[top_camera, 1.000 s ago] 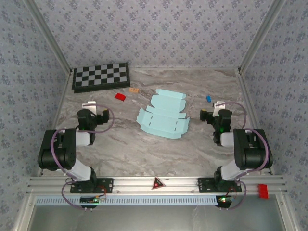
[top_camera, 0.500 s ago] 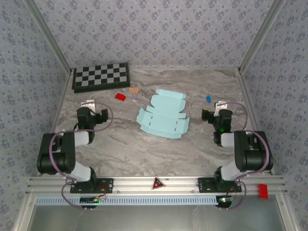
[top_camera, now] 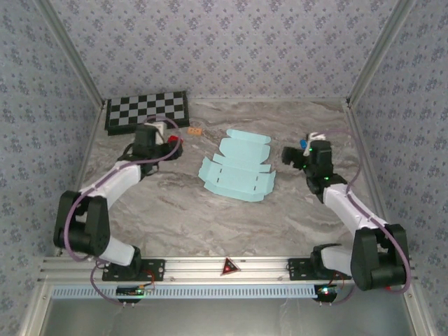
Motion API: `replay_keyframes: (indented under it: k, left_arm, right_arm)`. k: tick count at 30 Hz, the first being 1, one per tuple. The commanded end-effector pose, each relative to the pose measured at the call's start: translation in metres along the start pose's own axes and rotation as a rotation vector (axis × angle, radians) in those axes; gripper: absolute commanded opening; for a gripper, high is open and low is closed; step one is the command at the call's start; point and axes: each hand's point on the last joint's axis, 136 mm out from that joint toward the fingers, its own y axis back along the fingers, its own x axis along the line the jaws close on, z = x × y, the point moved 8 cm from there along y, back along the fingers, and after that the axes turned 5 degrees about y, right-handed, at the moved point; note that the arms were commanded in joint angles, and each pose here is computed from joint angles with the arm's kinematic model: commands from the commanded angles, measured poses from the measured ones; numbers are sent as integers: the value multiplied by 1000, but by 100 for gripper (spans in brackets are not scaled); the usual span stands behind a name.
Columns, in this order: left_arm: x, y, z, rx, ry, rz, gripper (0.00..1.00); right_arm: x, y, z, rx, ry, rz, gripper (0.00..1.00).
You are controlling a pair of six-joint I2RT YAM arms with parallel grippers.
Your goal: Fold the paper box
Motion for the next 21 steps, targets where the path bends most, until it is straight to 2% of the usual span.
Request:
replay_keyframes:
  k: [1,3,8,10,15,21]
  left_arm:
    - [-36,-14,-3,153,-5,-107,51]
    - [-58,-28,-4,205,-25,-177,36]
    - [-99,-60,-8,299,-99,-281,13]
    - [-110,-76,-11,350,-116,-312,1]
    - [-125,-106,-21,426,-144,-328,0]
    - [-125,-131,-41,489,-146,-290,0]
  right_arm:
    - [34,6,-18,122,3,90,86]
    - [50,7,-24,143,20,132,77]
    - [81,2,-45,202,51,241,46]
    - [91,-2,-54,241,54,271,34]
    - [109,-14,-72,305,56,299,13]
    - [111,-27,-91,360,52,242,9]
